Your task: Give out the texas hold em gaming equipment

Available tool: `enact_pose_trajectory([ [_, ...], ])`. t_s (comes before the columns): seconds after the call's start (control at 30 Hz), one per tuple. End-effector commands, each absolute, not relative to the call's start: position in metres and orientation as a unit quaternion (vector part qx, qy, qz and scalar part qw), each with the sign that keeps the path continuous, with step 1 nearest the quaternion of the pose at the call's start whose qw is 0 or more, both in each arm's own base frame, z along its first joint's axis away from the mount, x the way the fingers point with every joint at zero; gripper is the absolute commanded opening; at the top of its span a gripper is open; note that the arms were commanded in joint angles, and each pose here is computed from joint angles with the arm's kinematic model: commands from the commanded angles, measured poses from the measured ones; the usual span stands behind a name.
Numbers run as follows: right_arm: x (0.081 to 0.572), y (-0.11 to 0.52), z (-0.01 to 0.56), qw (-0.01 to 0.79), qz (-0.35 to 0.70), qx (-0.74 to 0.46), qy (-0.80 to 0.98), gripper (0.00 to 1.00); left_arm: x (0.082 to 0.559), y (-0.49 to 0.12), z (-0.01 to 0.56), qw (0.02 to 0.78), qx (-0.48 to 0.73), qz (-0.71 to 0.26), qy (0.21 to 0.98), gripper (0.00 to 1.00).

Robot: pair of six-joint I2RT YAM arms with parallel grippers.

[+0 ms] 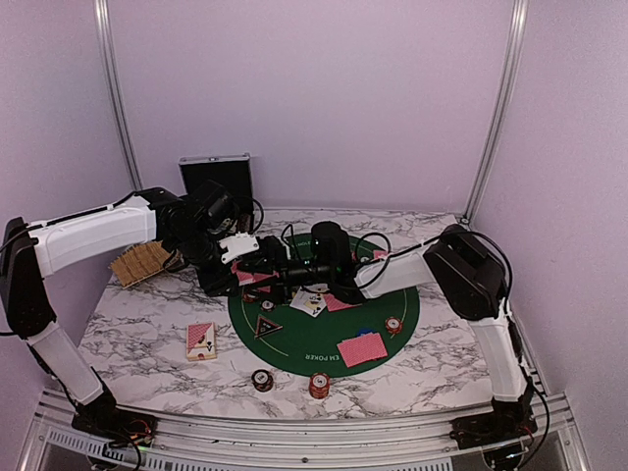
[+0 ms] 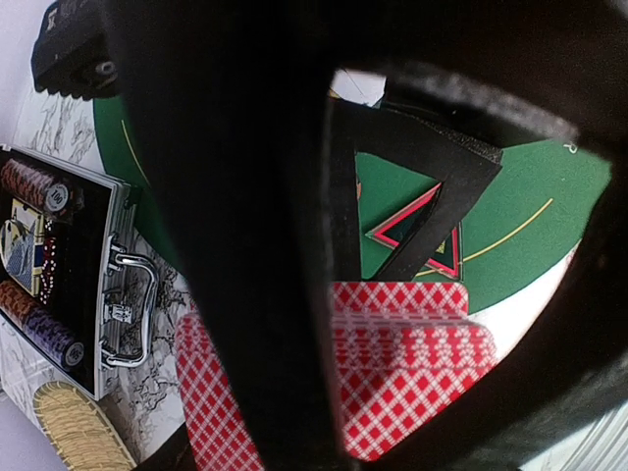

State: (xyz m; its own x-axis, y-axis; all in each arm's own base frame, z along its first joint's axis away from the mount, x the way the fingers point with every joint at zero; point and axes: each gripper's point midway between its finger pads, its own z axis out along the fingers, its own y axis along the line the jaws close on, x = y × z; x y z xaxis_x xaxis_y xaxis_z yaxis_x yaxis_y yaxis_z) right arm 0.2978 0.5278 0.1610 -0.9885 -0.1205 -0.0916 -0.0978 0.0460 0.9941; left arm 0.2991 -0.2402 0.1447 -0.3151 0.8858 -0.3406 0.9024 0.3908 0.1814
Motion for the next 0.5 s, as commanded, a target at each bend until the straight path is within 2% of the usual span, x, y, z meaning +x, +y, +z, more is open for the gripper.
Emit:
enact_pose_trajectory([
  [0.0, 0.292, 0.542, 0.174, 0.012, -0.700, 0.094, -0.708, 0.81, 0.298, -0.246, 0.158, 0.209, 0.551, -0.032, 0.807, 0.00],
  [0.47, 0.289, 0.561, 0.159, 0.028, -0.690, 0.092, -0.718, 0.77, 0.297, -0.247, 0.159, 0.210, 0.553, -0.033, 0.806, 0.00],
])
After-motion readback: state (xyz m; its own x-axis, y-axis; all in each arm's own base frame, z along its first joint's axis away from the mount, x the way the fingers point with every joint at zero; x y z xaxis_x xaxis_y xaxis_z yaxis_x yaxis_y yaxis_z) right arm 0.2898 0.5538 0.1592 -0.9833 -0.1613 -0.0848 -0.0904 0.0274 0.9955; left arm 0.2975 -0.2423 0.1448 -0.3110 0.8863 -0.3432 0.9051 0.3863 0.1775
